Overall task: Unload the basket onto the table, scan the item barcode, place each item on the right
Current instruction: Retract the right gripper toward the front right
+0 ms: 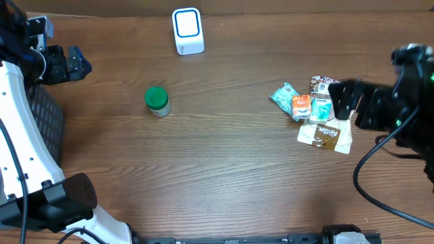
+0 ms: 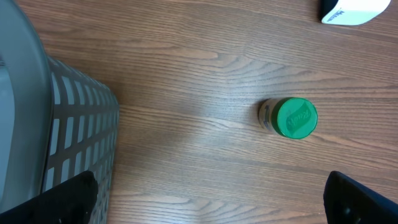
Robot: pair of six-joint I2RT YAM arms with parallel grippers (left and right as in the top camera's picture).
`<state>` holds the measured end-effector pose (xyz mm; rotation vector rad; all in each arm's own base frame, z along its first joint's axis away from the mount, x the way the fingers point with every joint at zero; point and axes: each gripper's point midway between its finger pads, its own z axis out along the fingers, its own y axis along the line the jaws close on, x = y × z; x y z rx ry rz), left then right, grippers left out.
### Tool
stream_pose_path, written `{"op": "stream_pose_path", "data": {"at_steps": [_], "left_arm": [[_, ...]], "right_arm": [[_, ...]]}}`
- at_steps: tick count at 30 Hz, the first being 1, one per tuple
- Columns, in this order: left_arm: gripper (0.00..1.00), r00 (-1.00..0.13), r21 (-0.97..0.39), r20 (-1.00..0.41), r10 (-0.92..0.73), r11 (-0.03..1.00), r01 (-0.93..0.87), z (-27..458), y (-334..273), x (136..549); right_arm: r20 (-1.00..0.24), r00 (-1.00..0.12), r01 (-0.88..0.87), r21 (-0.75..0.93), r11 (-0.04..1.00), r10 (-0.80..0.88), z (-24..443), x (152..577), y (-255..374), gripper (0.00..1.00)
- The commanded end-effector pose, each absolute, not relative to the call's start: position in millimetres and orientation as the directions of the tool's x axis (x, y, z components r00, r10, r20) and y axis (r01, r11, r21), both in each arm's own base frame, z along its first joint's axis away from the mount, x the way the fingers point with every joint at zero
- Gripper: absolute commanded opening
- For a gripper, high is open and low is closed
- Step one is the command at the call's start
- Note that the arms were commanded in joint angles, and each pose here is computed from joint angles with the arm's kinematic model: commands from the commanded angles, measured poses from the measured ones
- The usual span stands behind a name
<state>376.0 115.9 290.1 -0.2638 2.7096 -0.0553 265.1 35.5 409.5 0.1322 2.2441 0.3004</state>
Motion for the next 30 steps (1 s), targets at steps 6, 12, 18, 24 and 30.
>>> {"op": "stream_pose_path", "data": {"at_steps": [6, 12, 18, 24, 30], "left_arm": [[1.0, -0.888, -0.062, -0.428, -0.168, 0.986, -0.157, 299.6, 115.2, 375.2], [1.0, -0.888, -0.062, -0.428, -0.168, 0.986, -0.156, 299.6, 115.1, 375.1], [1.0, -0.888, -0.062, -0.428, -0.168, 0.986, -0.157, 299.6, 115.2, 375.2], [1.0, -0.888, -0.062, -0.428, -0.168, 0.986, -0.157, 299.6, 115.2, 375.2], [1.0, -0.888, -0.062, -0.428, -0.168, 0.986, -0.157, 299.6, 115.2, 375.2]], "right_arm": [[-0.896, -0.401, -0.086, 0.244, 0.966, 0.191, 398.9, 269.1, 36.5, 1.0], [-0.966, -0.167, -0.206, 0.228, 0.952, 0.195, 365.2, 267.5, 53.0, 1.0], [-0.976, 0.014, -0.255, 0.208, 0.944, 0.218, 329.8, 256.5, 54.1, 1.0], [-0.972, 0.066, -0.266, 0.201, 0.943, 0.225, 294.4, 246.0, 52.7, 1.0], [-0.972, 0.066, -0.267, 0.201, 0.942, 0.226, 279.4, 242.9, 52.7, 1.0]]}}
